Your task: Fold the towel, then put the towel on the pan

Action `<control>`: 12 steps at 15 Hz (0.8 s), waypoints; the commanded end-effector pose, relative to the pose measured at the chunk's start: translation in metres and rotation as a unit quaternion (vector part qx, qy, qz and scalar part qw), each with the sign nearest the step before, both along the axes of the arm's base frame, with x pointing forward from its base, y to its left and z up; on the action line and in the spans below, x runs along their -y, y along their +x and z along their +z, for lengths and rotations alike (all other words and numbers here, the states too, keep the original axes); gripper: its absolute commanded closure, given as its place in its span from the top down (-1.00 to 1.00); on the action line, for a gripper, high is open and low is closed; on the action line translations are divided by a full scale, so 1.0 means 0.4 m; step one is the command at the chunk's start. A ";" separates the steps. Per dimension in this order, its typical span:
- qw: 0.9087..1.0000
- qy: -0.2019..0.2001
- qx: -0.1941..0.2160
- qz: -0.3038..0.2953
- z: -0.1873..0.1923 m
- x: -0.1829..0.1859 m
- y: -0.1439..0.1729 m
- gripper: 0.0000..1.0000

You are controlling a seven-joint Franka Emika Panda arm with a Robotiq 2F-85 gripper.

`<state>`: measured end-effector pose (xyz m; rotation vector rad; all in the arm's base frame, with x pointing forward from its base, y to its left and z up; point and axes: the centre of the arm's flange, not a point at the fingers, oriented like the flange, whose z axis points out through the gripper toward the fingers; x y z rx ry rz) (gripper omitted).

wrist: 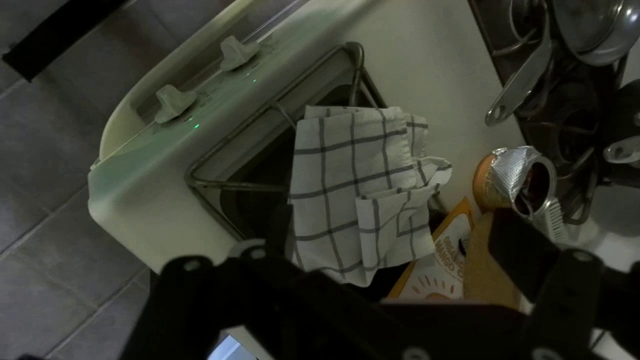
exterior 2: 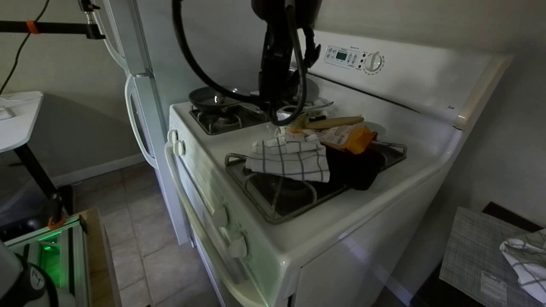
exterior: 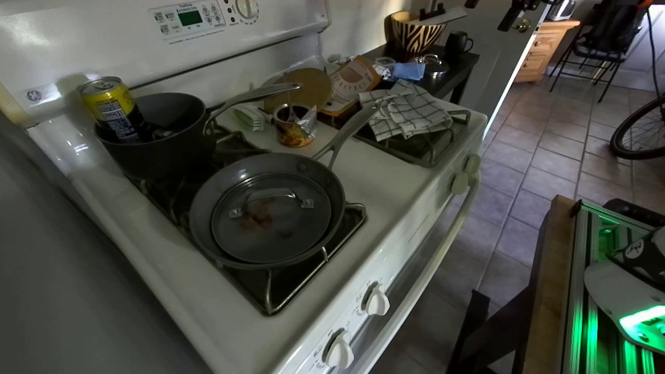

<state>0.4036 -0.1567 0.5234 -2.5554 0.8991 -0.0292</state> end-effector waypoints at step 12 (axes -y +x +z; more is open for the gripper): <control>0.997 0.014 -0.016 0.079 -0.240 0.046 -0.013 1.00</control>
